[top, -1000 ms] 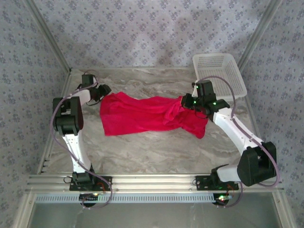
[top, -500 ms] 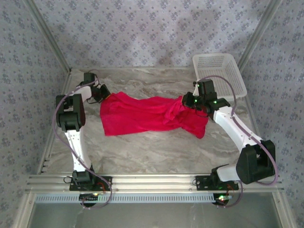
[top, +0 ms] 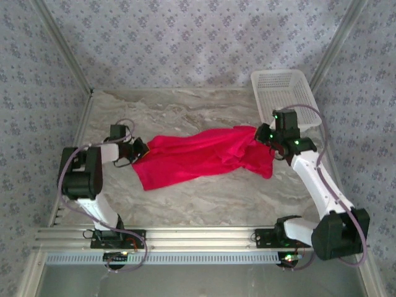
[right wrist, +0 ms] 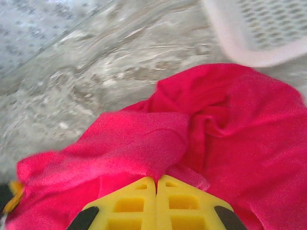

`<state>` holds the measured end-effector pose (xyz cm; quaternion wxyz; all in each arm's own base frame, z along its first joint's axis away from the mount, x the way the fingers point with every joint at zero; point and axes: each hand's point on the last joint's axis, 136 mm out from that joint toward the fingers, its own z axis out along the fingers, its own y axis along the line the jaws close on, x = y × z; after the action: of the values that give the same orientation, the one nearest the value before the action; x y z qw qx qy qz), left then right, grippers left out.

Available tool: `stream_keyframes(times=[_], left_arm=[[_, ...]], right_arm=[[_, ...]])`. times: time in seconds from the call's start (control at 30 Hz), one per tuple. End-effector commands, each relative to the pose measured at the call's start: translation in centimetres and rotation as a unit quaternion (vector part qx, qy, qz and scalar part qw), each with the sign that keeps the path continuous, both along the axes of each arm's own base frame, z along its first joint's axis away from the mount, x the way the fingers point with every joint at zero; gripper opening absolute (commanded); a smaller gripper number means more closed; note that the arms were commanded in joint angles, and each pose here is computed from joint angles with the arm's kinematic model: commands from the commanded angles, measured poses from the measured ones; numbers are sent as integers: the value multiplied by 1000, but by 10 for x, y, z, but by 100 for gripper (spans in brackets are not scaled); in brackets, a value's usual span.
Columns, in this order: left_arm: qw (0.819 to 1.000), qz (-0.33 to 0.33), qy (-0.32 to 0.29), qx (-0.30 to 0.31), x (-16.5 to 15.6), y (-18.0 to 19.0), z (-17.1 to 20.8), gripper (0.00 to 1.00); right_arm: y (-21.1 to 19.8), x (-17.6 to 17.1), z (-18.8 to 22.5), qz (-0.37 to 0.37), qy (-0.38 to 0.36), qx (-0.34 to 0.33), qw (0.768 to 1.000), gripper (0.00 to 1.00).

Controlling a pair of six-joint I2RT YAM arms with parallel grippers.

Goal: Fold the inside-out t-shirt

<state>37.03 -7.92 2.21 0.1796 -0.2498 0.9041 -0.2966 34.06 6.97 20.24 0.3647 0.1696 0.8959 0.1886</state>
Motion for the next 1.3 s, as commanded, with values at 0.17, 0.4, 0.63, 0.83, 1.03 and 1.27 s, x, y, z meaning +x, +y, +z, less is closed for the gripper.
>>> stream_keyframes(times=[0.17,0.4,0.63,0.83,1.03,1.27], left_arm=[[988,-44,-102,111,-15,8,65,21],[969,-177,-130,115,-11,-33,79,31],[926,-312,-98,187,-17,-78,43,40],[896,-351,-69,263,-6,-64,36,33],[882,-354,-59,306,-6,-50,28,37],[875,-358,-46,321,1,-48,18,44]], right_arm=[[-35,-10,-20,-65,11,-3,998,0],[-25,-4,-19,-48,15,14,999,0],[-24,-4,-18,-42,14,15,999,0],[-25,-7,-17,-39,15,11,999,0],[-27,-7,-15,-39,12,8,999,0],[-25,-2,-10,-37,6,20,999,0]])
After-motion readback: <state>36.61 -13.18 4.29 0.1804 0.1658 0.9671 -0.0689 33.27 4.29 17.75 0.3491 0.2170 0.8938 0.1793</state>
